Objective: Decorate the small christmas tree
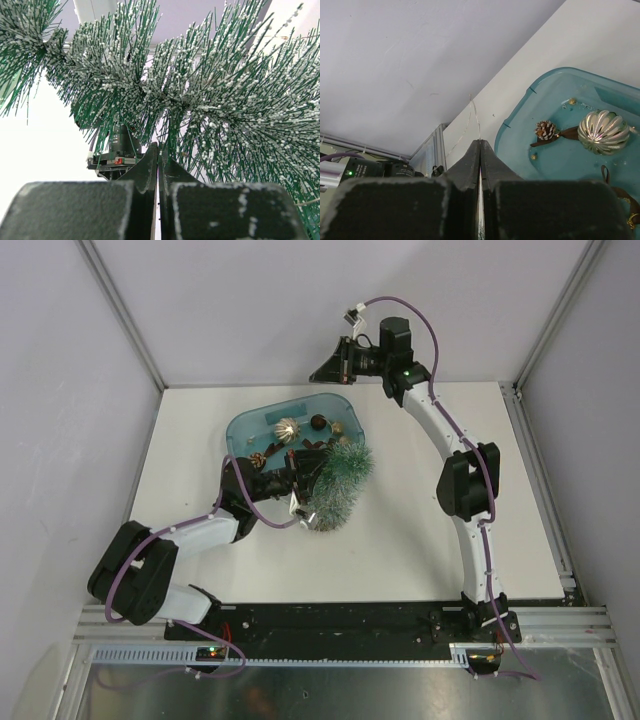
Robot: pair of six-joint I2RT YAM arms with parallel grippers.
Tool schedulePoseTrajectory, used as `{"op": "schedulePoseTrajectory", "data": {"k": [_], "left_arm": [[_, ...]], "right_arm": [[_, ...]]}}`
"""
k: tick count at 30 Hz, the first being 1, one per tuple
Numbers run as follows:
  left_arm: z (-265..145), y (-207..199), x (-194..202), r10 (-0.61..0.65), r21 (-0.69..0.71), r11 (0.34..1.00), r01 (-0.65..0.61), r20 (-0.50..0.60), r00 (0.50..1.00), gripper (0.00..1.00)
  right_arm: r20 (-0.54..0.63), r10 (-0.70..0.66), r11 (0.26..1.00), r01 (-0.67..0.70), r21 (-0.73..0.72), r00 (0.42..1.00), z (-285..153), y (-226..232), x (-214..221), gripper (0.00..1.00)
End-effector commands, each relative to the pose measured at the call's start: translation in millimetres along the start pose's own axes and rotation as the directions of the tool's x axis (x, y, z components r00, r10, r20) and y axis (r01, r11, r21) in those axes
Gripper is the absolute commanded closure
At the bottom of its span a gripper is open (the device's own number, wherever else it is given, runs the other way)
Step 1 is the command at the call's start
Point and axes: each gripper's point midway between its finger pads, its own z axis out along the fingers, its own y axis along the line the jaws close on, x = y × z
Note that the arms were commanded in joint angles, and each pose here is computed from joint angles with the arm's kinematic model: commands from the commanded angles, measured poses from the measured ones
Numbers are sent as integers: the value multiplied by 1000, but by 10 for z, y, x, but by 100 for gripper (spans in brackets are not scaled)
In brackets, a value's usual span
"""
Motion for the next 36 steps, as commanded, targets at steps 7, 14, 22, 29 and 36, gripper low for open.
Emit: {"op": "schedulePoseTrajectory", "data": {"k": [7, 14, 22, 29, 36], "left_arm": [[-28, 144, -72, 83, -33, 996, -82, 21, 996, 95], [-62, 176, -59, 90, -39, 995, -90, -5, 996, 35], [-308, 249, 0, 83, -61, 994, -90, -117, 990, 11], [-697, 252, 20, 54, -84, 994, -76, -240, 969, 10], [-997, 279, 83, 34, -107, 991, -76, -357, 933, 1]], "right_arm": [[34, -85, 996, 84, 36, 996, 22, 127, -137, 100], [115, -98, 989, 84, 122, 988, -272, 22, -389, 100], [195, -132, 980, 99, 170, 972, -659, -12, -799, 100], [207, -155, 964, 102, 246, 966, -883, -28, -862, 100], [206, -165, 901, 63, 429, 964, -1340, -313, -770, 100]]}}
